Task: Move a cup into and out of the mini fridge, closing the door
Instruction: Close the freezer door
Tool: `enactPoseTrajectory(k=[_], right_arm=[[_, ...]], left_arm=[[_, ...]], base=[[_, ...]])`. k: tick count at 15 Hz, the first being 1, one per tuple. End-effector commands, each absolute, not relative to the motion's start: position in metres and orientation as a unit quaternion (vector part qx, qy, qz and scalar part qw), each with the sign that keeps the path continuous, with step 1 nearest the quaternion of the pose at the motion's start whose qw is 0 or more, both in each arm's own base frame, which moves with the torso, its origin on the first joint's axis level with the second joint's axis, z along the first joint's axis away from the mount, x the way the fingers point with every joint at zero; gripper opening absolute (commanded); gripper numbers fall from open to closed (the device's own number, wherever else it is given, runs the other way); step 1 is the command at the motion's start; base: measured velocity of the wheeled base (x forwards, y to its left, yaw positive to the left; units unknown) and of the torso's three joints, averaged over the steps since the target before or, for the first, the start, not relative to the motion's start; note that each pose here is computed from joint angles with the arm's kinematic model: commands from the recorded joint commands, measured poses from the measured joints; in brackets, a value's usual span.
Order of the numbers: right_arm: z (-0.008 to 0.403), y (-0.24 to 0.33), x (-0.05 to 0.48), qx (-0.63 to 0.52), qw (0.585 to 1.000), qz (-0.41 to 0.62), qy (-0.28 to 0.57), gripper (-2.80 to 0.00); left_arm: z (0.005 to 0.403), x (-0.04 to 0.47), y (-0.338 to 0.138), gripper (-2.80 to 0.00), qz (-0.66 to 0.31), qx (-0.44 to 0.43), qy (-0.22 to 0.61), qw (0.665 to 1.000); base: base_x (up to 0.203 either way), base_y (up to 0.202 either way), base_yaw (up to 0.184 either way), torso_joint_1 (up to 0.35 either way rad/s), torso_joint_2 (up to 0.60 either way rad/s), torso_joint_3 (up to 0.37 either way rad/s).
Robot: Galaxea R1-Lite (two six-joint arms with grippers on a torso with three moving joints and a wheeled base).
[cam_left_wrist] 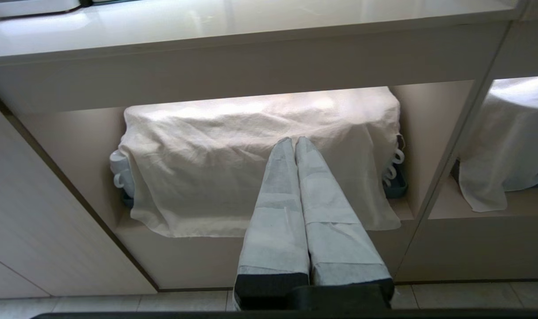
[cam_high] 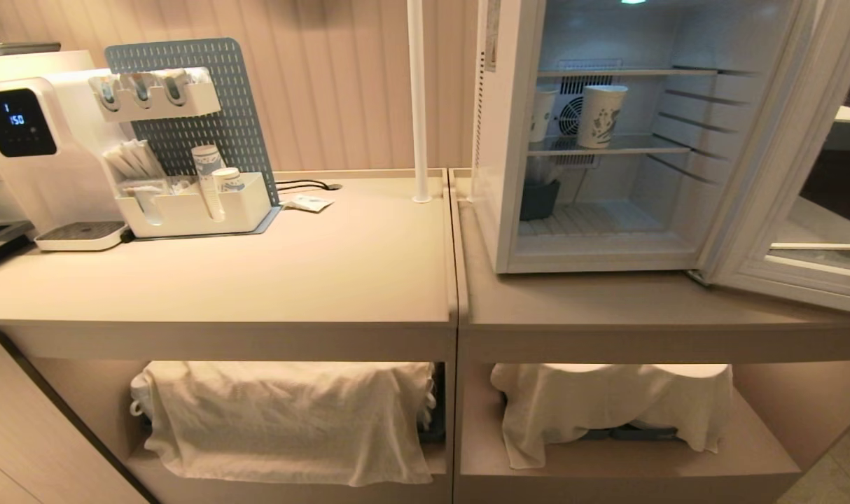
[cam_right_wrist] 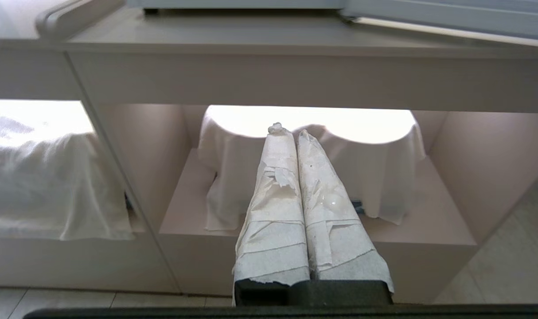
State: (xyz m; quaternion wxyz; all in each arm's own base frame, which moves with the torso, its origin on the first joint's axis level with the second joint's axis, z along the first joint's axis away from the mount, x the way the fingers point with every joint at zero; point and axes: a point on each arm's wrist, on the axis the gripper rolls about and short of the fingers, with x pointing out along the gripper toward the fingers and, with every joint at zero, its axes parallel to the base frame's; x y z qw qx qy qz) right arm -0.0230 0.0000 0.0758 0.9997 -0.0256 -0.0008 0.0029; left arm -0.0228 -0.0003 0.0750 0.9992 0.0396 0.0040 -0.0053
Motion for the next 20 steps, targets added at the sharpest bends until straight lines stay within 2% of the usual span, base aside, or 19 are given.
enactPoseTrajectory(k=[1,20], right_arm=[[0.0756,0.0,-0.0228,-0.026,1.0,0.002,0.001,-2.8],[0.0756,0.0,-0.0228,-0.028,1.0,0.003,0.001,-2.8]], left_arm=[[0.075,-0.0227,-0.0003,-2.8,-0.006,0.041,0.005,0.999],[0.0746,-0.0226,-0.0003,-2.8,-0.005,0.04,0.006,0.999]], base=[[0.0,-0.19,0.001,0.0,0.0,0.003],[0.0,-0.193,0.0,0.003,0.0,0.001]])
